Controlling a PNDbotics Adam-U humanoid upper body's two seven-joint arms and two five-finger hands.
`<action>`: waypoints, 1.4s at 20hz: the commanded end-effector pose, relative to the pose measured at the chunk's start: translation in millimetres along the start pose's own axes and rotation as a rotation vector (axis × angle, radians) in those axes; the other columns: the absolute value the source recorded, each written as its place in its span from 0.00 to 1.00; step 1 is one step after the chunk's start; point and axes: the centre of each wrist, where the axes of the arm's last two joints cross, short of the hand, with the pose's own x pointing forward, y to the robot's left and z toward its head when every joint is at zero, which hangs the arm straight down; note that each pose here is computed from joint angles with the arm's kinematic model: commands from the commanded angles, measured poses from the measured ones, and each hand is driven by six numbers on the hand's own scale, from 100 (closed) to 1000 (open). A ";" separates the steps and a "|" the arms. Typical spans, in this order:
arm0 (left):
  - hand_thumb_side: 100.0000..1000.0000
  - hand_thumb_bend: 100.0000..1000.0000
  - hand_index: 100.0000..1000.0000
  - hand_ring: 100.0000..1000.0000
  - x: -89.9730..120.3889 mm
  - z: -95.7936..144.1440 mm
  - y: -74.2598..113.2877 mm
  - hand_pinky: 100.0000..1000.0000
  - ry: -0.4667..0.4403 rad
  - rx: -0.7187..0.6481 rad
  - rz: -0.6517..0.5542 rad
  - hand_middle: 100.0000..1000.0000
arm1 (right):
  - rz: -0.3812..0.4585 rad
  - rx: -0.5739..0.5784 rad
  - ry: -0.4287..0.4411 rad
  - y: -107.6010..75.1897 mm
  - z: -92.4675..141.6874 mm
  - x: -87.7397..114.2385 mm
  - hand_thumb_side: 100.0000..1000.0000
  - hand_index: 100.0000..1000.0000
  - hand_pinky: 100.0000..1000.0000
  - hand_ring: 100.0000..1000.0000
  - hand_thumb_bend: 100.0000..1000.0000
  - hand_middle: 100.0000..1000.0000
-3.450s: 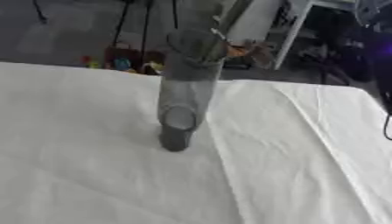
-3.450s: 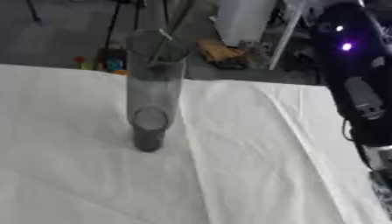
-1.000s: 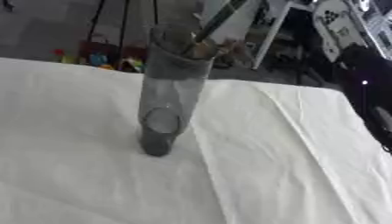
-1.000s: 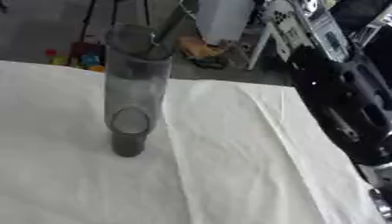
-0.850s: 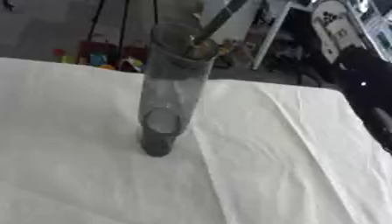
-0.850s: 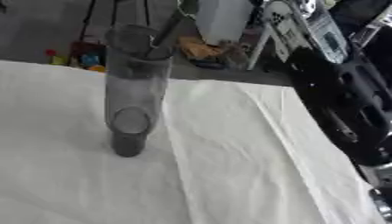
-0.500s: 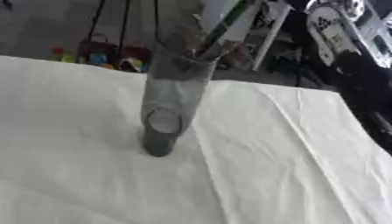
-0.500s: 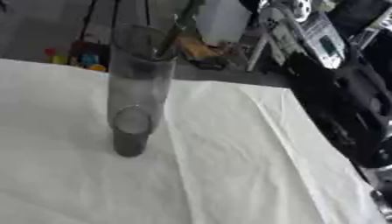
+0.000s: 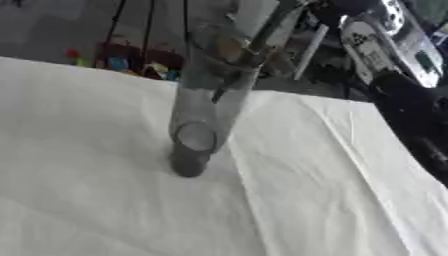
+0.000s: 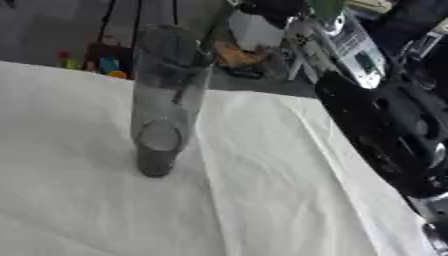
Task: Arrange flowers into the vase.
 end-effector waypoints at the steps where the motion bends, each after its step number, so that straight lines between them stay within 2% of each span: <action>1: 0.90 0.01 0.84 0.65 3.8 -6.2 0.0 0.74 -0.020 -0.015 -0.008 0.69 | 0.013 -0.001 0.002 -6.9 -3.6 9.3 0.00 0.00 0.00 0.00 0.00 0.00; 12: 0.90 0.01 0.84 0.65 3.3 -7.2 -1.2 0.75 -0.024 -0.018 -0.006 0.69 | 0.029 0.033 0.043 -0.1 -3.9 -2.6 0.00 0.00 0.00 0.00 0.00 0.00; 20: 0.90 0.00 0.84 0.65 3.2 -7.4 -1.5 0.75 -0.024 -0.017 -0.007 0.69 | 0.089 0.040 0.044 0.6 -4.0 -2.8 0.00 0.13 0.00 0.00 0.00 0.00; 21: 0.90 0.00 0.84 0.65 3.2 -7.5 -1.5 0.75 -0.024 -0.017 -0.006 0.69 | 0.097 0.049 0.047 0.5 -4.0 -2.5 0.00 0.19 0.00 0.05 0.00 0.01; 24: 0.90 0.00 0.85 0.65 3.3 -7.7 -1.4 0.75 -0.025 -0.017 -0.006 0.69 | 0.133 0.089 0.064 0.4 -3.7 -2.2 0.00 0.28 0.00 0.15 0.00 0.11; 25: 0.90 0.00 0.85 0.65 3.2 -7.7 -1.5 0.75 -0.025 -0.017 -0.005 0.69 | 0.143 0.104 0.073 0.7 -3.6 -2.7 0.00 0.33 0.00 0.21 0.00 0.18; 28: 0.90 0.00 0.85 0.65 3.3 -7.9 -1.4 0.75 -0.026 -0.016 -0.005 0.69 | 0.158 0.155 0.101 1.5 -3.4 -3.9 0.03 0.40 0.00 0.28 0.00 0.25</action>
